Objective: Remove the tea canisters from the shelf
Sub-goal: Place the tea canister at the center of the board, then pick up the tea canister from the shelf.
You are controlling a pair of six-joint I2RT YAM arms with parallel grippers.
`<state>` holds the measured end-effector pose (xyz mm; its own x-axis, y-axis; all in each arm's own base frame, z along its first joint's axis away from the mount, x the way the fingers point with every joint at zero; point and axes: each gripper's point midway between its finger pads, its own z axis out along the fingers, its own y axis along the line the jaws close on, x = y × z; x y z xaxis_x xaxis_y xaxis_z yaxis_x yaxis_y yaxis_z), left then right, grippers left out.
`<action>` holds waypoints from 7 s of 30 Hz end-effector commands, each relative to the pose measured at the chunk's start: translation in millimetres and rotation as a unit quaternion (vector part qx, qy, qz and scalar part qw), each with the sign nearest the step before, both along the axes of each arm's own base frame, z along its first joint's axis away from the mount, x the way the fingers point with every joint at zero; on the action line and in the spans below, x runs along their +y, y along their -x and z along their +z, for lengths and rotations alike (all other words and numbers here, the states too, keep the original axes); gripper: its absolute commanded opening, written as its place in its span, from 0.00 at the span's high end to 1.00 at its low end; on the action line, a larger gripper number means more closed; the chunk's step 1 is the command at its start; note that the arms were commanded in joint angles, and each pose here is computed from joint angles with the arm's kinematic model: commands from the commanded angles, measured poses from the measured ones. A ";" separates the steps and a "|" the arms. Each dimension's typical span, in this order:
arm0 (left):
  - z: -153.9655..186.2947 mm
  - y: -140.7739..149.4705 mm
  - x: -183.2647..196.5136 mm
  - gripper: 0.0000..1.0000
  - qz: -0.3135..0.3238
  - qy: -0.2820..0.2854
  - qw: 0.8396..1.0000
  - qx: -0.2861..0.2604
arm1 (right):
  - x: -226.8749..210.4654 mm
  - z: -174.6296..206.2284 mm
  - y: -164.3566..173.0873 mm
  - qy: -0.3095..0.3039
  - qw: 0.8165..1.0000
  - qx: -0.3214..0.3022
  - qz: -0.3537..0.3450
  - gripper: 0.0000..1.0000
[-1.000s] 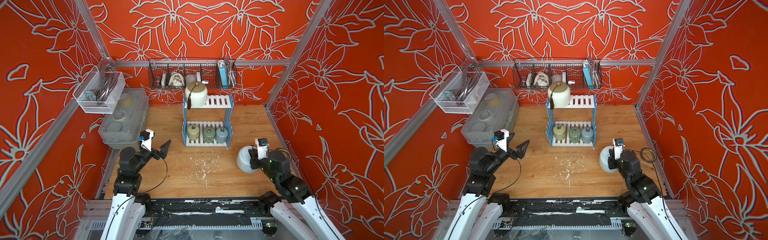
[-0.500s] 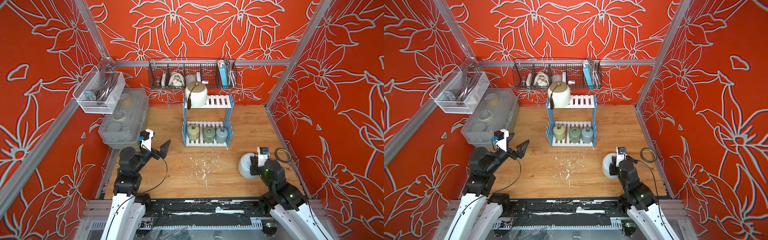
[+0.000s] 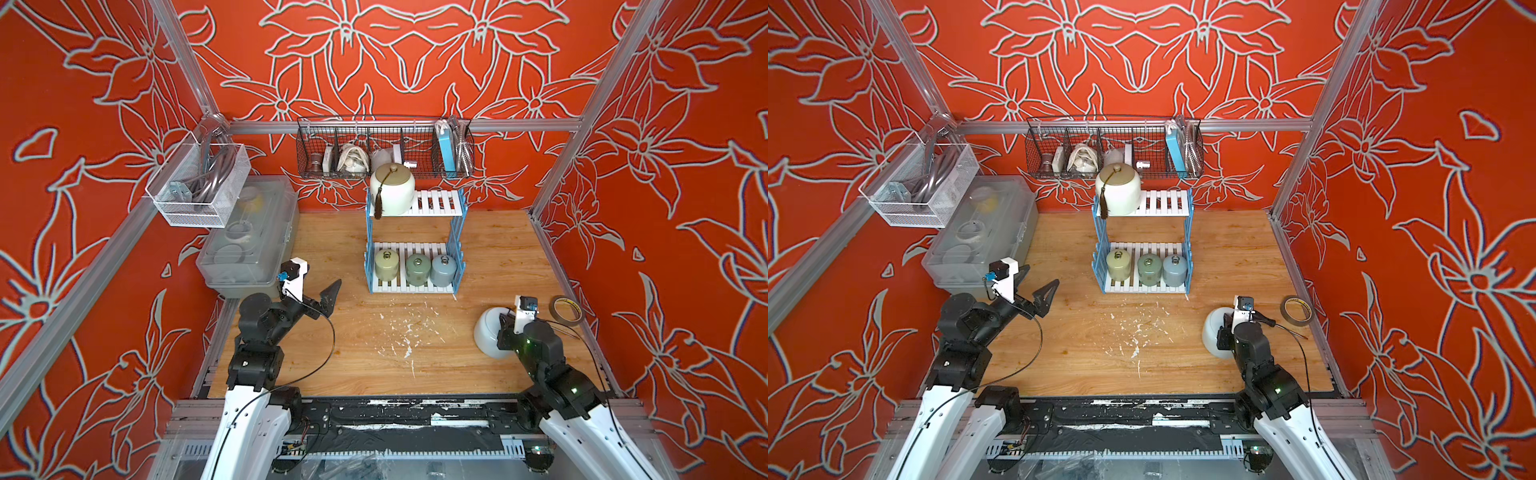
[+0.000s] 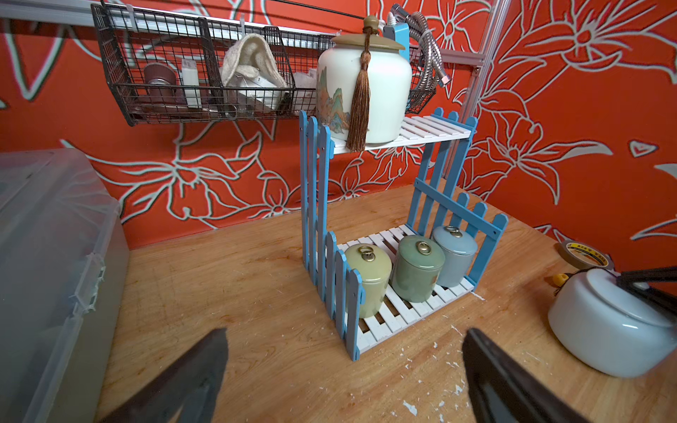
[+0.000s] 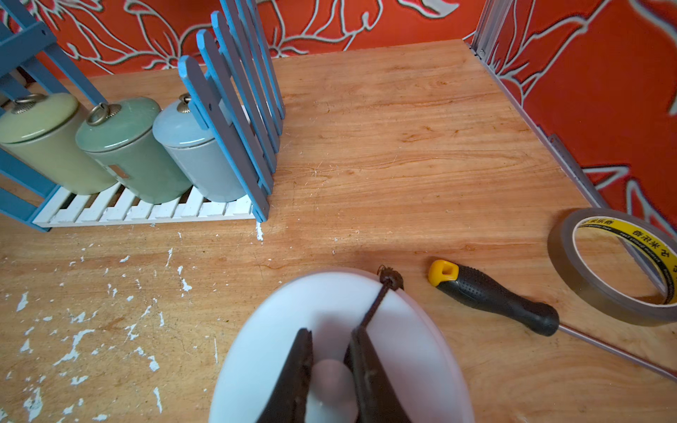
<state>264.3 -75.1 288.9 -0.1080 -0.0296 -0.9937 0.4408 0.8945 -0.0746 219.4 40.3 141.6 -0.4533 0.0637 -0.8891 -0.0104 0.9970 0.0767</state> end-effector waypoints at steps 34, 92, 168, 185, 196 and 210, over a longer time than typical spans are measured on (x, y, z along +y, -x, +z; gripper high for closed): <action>3.9 0.0 1.2 0.01 0.001 0.000 1.000 -0.013 | -14.3 57.7 5.1 -0.042 0.995 -0.080 -0.039 0.32; 109.3 -47.4 -35.2 0.01 -0.075 -0.007 0.996 0.039 | -2.1 129.0 54.3 0.082 0.973 -0.181 0.120 0.01; 140.7 -289.4 -154.0 1.00 -0.103 -0.113 0.988 0.022 | -10.8 126.4 53.9 0.093 0.976 -0.172 0.098 0.01; 233.3 -249.3 -162.5 1.00 -0.117 -0.070 0.987 -0.088 | -13.3 126.6 53.3 0.094 0.976 -0.172 0.090 0.01; 283.5 -194.3 -174.5 1.00 -0.164 -0.056 0.974 -0.144 | -11.8 126.3 53.5 0.095 0.976 -0.172 0.095 0.01; 293.1 -107.4 -183.9 1.00 -0.268 -0.006 0.954 -0.134 | -13.4 125.6 52.1 0.095 0.976 -0.172 0.089 0.01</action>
<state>420.9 -260.6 502.0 -0.1000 0.0943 -0.9905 0.7952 0.6060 -0.0226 166.6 26.9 267.6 -0.1220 -0.1655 -0.9786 -0.1795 0.9734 -0.1422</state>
